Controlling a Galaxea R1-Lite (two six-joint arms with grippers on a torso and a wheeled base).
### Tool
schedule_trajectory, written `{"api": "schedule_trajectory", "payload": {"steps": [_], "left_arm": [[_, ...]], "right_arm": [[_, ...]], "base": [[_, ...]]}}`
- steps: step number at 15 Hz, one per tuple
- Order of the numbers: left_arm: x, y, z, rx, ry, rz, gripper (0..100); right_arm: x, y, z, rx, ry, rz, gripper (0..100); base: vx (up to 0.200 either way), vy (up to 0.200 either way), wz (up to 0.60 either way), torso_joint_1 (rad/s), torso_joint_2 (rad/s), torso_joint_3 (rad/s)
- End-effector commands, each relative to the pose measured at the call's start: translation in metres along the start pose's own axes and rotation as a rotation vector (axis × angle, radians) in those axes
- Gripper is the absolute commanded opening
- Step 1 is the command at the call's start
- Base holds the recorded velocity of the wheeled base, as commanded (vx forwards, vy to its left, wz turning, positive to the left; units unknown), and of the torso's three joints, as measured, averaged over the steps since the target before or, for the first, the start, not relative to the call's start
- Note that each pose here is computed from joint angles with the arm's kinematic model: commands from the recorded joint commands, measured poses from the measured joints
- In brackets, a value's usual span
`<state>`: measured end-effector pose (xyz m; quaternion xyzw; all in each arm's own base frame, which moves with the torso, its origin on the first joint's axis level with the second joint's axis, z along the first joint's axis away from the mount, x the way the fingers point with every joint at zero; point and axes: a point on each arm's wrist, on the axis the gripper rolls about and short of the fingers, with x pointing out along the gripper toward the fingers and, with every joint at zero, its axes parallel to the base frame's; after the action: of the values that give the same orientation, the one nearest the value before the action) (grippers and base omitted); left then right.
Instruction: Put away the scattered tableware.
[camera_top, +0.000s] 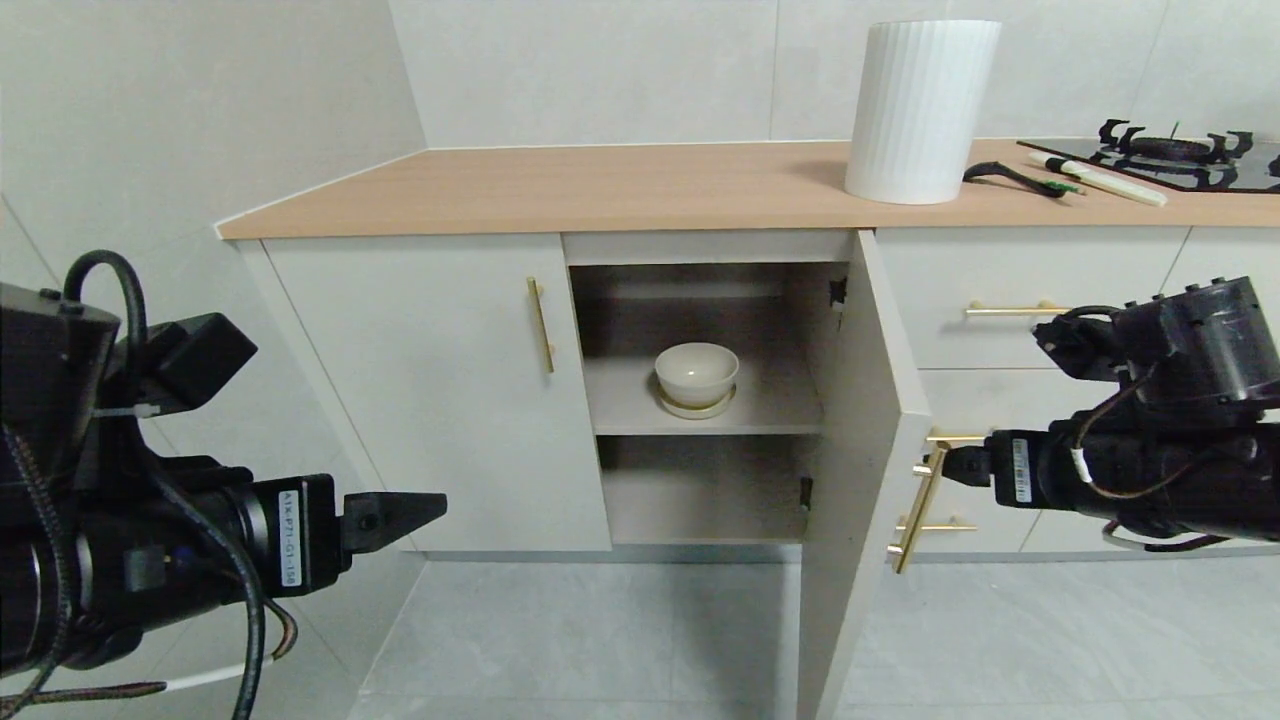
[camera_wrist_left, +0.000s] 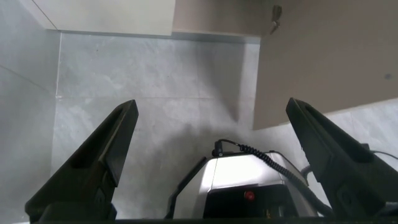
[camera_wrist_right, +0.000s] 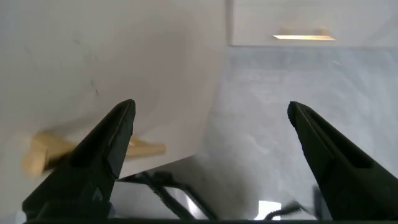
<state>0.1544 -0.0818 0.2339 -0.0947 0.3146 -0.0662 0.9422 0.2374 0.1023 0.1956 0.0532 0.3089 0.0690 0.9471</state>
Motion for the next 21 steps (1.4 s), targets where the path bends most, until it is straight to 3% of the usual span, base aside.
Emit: {"api": "schedule_trajectory", "payload": {"steps": [1, 8, 12, 16, 21], "left_arm": [[0.0, 0.0, 0.0, 0.0, 0.002, 0.002, 100], [-0.001, 0.0, 0.0, 0.0, -0.007, 0.004, 100], [-0.002, -0.001, 0.004, -0.013, -0.054, 0.004, 100], [-0.001, -0.001, 0.004, -0.013, -0.059, 0.014, 100], [0.0, 0.0, 0.001, 0.014, -0.047, 0.016, 100]], "right_arm": [[0.026, 0.015, 0.003, -0.026, 0.041, 0.027, 100], [0.065, 0.042, 0.016, -0.042, 0.042, 0.14, 100], [0.071, 0.054, 0.022, -0.055, 0.041, 0.218, 100], [0.082, 0.063, 0.02, -0.061, 0.068, 0.264, 100], [0.095, 0.066, 0.018, -0.049, 0.047, 0.279, 100]], "base": [[0.0, 0.0, 0.0, 0.0, 0.0, 0.0], [0.0, 0.0, 0.0, 0.0, 0.0, 0.0], [0.0, 0.0, 0.0, 0.0, 0.0, 0.0], [0.0, 0.0, 0.0, 0.0, 0.0, 0.0], [0.0, 0.0, 0.0, 0.0, 0.0, 0.0]]}}
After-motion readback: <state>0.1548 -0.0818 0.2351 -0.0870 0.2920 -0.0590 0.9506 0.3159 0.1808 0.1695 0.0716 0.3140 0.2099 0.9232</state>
